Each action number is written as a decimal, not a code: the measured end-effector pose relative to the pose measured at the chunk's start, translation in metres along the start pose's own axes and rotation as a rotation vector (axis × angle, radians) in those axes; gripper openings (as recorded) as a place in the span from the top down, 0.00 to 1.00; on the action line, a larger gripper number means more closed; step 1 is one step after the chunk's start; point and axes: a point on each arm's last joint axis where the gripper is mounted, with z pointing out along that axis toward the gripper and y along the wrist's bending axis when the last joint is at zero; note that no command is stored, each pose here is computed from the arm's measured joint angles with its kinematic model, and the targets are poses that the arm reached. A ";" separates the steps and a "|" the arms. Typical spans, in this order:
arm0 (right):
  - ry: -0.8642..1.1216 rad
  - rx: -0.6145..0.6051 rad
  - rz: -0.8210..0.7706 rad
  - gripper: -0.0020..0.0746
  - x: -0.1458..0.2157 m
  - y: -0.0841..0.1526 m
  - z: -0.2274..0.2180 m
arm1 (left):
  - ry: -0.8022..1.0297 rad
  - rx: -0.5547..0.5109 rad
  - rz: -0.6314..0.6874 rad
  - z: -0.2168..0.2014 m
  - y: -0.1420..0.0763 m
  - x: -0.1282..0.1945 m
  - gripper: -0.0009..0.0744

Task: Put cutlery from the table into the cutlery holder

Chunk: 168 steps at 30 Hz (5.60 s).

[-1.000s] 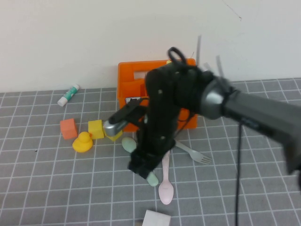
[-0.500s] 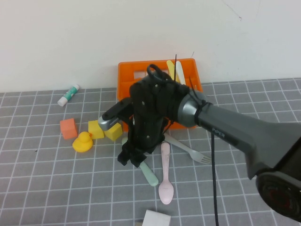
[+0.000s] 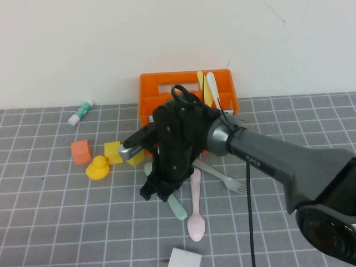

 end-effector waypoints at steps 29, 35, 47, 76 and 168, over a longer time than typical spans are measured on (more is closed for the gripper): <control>-0.052 -0.017 -0.225 0.86 -0.002 0.051 -0.056 | 0.000 0.000 -0.002 0.000 0.000 0.000 0.99; -0.021 0.003 -0.348 0.60 0.001 0.049 -0.056 | 0.000 0.000 -0.002 0.000 0.000 0.000 0.99; 0.067 -0.018 -0.507 0.38 0.005 0.048 -0.016 | 0.000 0.000 -0.002 0.000 0.000 0.000 0.99; 0.010 -0.025 -0.277 0.78 0.000 0.063 -0.009 | 0.000 0.000 0.000 0.000 0.000 0.000 0.99; -1.312 0.187 0.153 0.67 0.008 -0.023 -0.052 | 0.000 0.000 -0.003 0.000 0.000 0.000 0.99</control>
